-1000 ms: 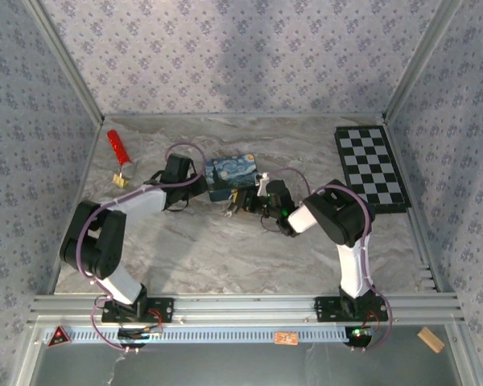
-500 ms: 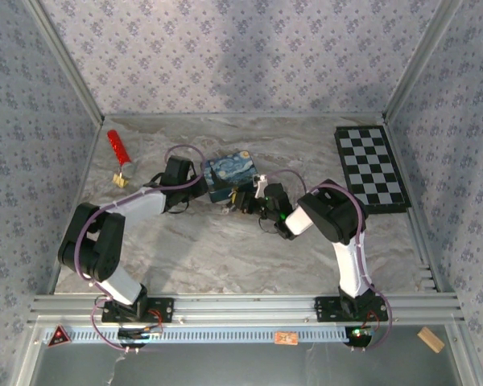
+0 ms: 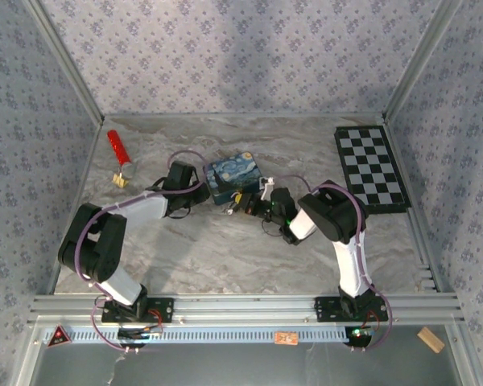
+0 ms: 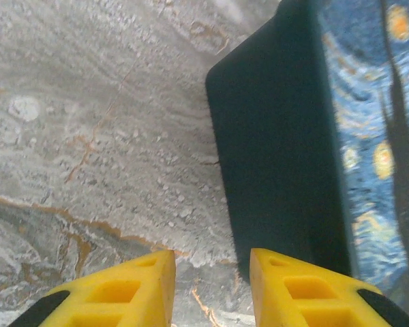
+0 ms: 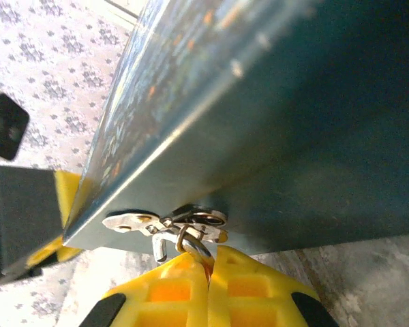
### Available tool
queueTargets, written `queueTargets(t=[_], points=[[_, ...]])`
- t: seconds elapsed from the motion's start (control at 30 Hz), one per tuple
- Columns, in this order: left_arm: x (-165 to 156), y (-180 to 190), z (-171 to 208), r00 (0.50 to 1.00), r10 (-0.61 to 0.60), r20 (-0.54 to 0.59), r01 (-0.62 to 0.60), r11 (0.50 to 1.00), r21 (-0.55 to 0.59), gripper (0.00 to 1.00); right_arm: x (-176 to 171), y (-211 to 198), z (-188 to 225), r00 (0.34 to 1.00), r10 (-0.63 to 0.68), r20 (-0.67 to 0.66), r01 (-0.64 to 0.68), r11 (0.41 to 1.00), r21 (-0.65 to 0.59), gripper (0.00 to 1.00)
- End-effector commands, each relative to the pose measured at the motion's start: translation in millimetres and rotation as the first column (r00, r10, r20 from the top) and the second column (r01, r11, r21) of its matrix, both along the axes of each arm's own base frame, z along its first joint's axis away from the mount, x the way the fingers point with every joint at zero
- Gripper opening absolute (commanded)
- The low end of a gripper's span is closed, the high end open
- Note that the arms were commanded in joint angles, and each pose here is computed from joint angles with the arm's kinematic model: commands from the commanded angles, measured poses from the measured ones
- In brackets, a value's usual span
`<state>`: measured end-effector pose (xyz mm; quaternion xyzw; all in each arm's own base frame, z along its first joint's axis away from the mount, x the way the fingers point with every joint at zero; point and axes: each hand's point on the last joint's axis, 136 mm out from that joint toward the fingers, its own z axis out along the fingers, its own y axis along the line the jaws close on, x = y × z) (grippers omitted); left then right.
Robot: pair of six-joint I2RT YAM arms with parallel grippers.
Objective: Unlock a padlock with a key
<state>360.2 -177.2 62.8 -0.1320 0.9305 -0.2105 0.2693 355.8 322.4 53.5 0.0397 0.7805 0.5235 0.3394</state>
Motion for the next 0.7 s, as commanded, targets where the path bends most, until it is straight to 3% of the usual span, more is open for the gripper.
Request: queueTargets(t=[0.0, 0.37, 0.47, 0.67], points=[[-2, 4, 6, 1.000, 0.027, 0.009, -0.027, 1.000, 0.000, 0.33, 2, -3, 16, 0.999, -0.052, -0.013, 0.053, 0.993, 0.104, 0.00], [4, 5, 22, 0.997, 0.027, 0.068, -0.027, 1.000, 0.002, 0.34, -8, -33, -1, 0.979, -0.172, -0.112, 0.174, 0.985, 0.012, 0.00], [9, -6, 44, 0.994, -0.038, 0.107, 0.037, 0.999, 0.011, 0.38, -8, -35, -4, 0.979, -0.169, -0.116, 0.170, 0.985, 0.003, 0.00], [18, -43, 70, 0.965, -0.234, 0.122, 0.213, 0.964, 0.159, 0.41, -9, -36, -9, 0.980, -0.164, -0.114, 0.164, 0.986, -0.013, 0.00]])
